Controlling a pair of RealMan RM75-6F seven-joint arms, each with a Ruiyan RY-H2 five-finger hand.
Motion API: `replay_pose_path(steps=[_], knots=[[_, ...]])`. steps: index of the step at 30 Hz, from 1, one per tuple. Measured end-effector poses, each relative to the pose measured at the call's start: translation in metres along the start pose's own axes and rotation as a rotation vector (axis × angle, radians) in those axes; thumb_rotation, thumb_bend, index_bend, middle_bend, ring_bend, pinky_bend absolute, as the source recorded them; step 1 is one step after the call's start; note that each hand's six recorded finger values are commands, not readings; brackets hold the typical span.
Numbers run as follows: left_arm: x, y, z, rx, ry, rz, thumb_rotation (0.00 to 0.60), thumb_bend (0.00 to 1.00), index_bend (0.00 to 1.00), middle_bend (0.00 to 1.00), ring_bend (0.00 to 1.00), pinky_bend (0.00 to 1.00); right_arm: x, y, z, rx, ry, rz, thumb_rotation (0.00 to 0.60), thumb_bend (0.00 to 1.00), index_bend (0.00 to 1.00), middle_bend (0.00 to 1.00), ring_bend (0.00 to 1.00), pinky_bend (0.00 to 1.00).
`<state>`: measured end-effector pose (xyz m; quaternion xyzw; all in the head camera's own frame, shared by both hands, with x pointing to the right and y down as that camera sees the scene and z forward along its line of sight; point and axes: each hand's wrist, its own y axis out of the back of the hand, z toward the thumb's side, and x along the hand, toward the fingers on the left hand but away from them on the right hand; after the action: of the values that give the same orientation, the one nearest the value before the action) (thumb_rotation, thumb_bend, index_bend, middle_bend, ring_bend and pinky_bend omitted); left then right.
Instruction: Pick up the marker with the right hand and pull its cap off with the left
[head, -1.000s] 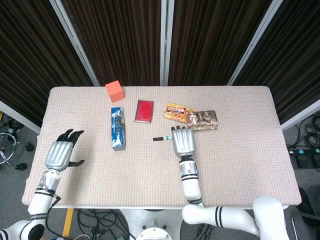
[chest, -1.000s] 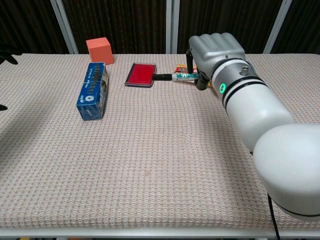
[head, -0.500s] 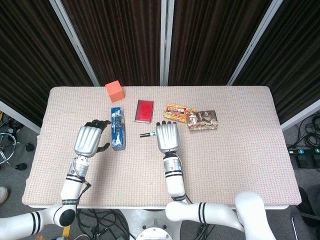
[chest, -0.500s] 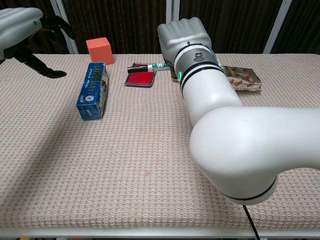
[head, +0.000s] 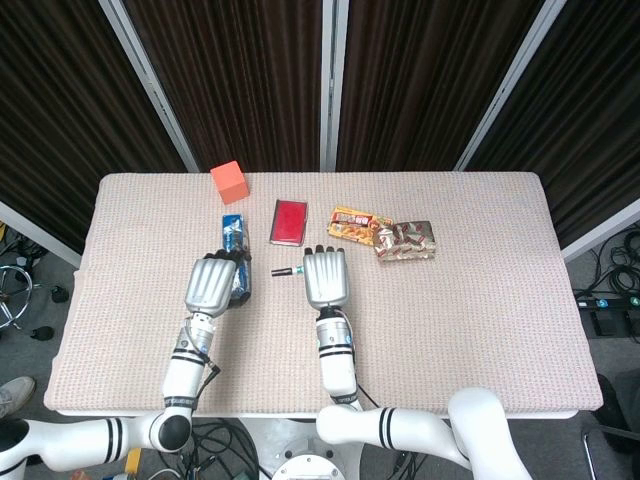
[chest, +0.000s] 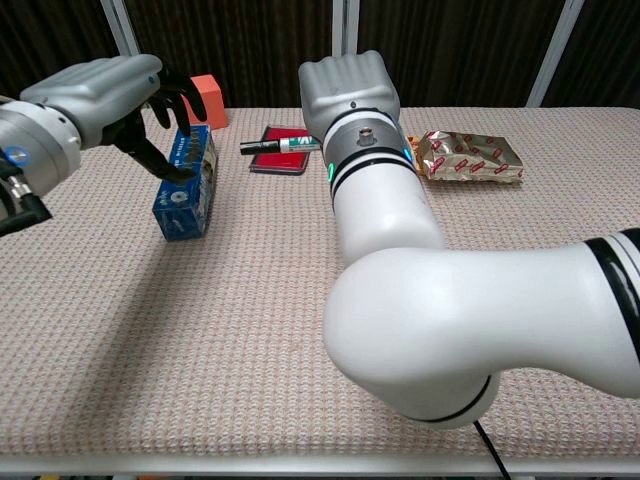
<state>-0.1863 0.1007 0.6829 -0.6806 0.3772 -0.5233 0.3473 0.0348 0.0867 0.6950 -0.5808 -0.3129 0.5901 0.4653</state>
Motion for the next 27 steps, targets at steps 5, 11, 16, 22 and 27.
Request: replay_pose_path(steps=[5,11,16,22,27], knots=[[0.01,-0.004,0.011,-0.009,0.022,0.006,0.6,0.19,0.36,0.41,0.36,0.45,0.001,-0.006,0.005,-0.016,0.009,0.009,0.6,0.33,0.71,0.64,0.54,0.61],[0.01,-0.011,0.01,-0.028,0.049,-0.012,0.6,0.19,0.37,0.43,0.37,0.46,0.001,-0.009,0.007,-0.027,0.013,0.01,0.6,0.33,0.71,0.64,0.54,0.61],[0.006,-0.018,0.013,-0.069,0.061,-0.039,0.6,0.19,0.37,0.46,0.4,0.49,-0.001,-0.011,0.007,-0.031,0.011,0.005,0.6,0.33,0.71,0.64,0.54,0.61],[0.008,-0.02,0.023,-0.106,0.064,-0.042,0.6,0.19,0.39,0.47,0.41,0.5,-0.001,-0.013,0.01,-0.033,0.019,0.01,0.6,0.33,0.71,0.64,0.54,0.61],[0.013,-0.023,0.028,-0.115,0.073,-0.034,0.6,0.19,0.41,0.49,0.43,0.52,-0.001,-0.014,0.013,-0.04,0.026,0.011,0.6,0.33,0.71,0.64,0.54,0.61]])
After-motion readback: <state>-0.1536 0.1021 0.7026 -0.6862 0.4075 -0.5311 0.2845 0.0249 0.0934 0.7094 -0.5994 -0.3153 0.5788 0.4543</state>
